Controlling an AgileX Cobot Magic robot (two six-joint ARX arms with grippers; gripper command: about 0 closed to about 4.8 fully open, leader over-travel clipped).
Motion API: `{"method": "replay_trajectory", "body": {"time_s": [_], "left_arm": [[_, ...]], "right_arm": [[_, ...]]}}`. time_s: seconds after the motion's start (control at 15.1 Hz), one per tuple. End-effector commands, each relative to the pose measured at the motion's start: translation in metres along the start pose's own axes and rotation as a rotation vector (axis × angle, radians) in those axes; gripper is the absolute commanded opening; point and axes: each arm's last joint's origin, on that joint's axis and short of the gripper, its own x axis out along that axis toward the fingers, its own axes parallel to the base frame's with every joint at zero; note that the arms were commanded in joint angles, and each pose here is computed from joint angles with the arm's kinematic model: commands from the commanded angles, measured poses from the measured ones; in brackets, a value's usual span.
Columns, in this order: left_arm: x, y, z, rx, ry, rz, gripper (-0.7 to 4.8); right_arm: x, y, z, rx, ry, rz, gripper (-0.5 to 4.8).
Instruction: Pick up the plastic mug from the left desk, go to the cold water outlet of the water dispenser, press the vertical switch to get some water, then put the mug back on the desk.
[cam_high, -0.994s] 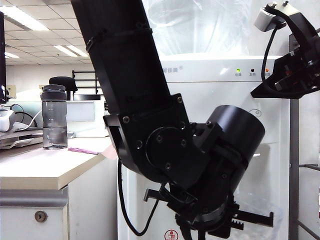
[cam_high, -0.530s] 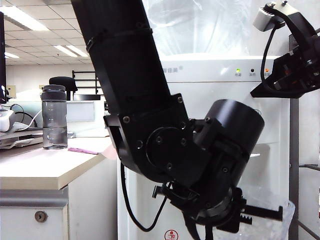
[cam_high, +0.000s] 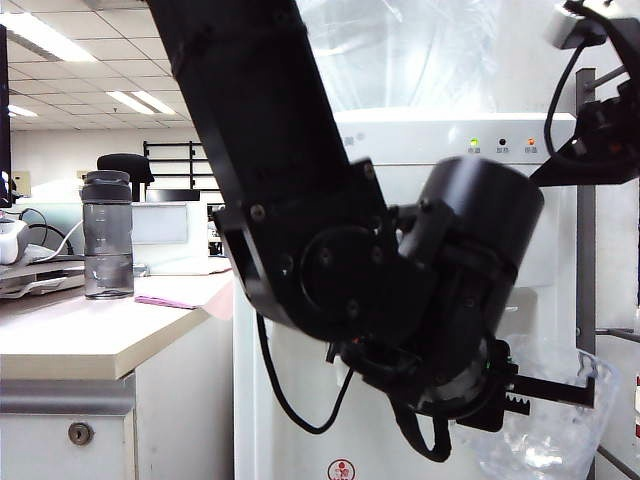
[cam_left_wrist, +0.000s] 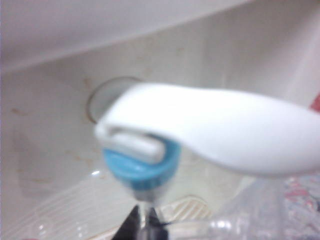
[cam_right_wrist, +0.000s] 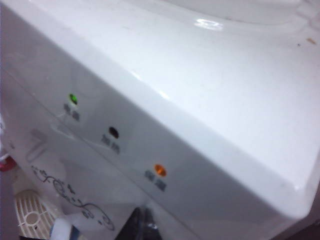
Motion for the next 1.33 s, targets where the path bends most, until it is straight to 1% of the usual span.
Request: {"method": "replay_trajectory", "body": {"time_s": [0.07,0.4,0.66,0.8,0.93,1.06,1.19,1.33], "left_arm": [[-0.008,-0.006,0.022,-0.038,-0.041,-0.141,-0.05],[-0.031,-0.014,0.055,-0.078,-0.125,-0.163,-0.05],[-0.048,-0.013,0.082,-0.097,-0.166,-0.173,-0.05],[-0.056,-0.011,0.093,-0.11,-0.186,-0.15,-0.05],[-0.062,-0.008,0.102,-0.123,-0.204,-0.12,-0.05],[-0.068,-0.007,0.109,-0.115,-0.195,-0.123,-0.05],[-0.074,-0.004,0.117,-0.12,-0.202,-0.119,-0.05],[-0.078,-0.002,0.122,-0.121,-0.203,-0.12,-0.05]], "right_arm": [[-0.003,-0.018,0.026,-0.04,-0.111,-0.184,-0.01],[-0.004,-0.022,0.036,-0.039,-0.141,-0.195,-0.01],[-0.008,-0.025,0.048,-0.046,-0.179,-0.215,-0.01],[-0.014,-0.028,0.061,-0.055,-0.224,-0.237,-0.01],[-0.023,-0.033,0.077,-0.039,-0.28,-0.265,-0.01],[-0.039,-0.036,0.092,-0.029,-0.336,-0.3,-0.01],[-0.051,-0.037,0.107,-0.034,-0.367,-0.323,-0.01],[-0.063,-0.044,0.117,-0.043,-0.378,-0.356,-0.01]]}}
